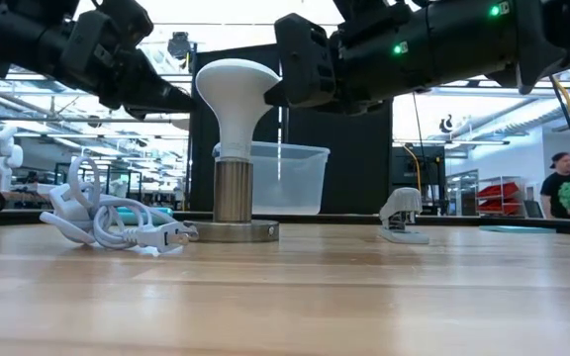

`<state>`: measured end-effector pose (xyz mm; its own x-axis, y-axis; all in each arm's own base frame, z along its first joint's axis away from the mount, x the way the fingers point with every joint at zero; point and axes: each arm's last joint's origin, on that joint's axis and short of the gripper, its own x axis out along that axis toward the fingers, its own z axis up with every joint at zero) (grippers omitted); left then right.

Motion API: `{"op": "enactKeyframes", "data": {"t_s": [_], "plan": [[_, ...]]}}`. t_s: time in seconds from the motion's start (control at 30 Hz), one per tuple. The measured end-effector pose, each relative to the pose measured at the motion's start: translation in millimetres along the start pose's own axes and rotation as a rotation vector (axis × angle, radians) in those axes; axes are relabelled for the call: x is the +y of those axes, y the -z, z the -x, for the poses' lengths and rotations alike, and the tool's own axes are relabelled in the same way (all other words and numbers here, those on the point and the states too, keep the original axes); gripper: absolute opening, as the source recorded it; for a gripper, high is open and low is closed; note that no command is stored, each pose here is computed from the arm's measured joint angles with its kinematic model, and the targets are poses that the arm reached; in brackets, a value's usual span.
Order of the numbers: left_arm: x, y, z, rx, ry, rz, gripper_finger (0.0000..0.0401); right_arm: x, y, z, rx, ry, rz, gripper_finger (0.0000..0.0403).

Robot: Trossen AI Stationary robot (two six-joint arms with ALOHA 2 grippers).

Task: Screw lightbulb
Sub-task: Remove the light bulb from the lamp

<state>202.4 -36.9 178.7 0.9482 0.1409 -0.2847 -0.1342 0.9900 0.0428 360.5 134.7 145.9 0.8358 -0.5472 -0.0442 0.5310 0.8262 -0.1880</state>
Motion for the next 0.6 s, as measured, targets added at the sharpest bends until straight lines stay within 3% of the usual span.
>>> {"op": "enactKeyframes", "data": {"t_s": [0.6], "plan": [[1.2,-5.3,0.1,-0.055,-0.047,0.023,0.0,-6.5,-2.9,-5.9,-0.014,0.072,-0.032,0.0001]]}}
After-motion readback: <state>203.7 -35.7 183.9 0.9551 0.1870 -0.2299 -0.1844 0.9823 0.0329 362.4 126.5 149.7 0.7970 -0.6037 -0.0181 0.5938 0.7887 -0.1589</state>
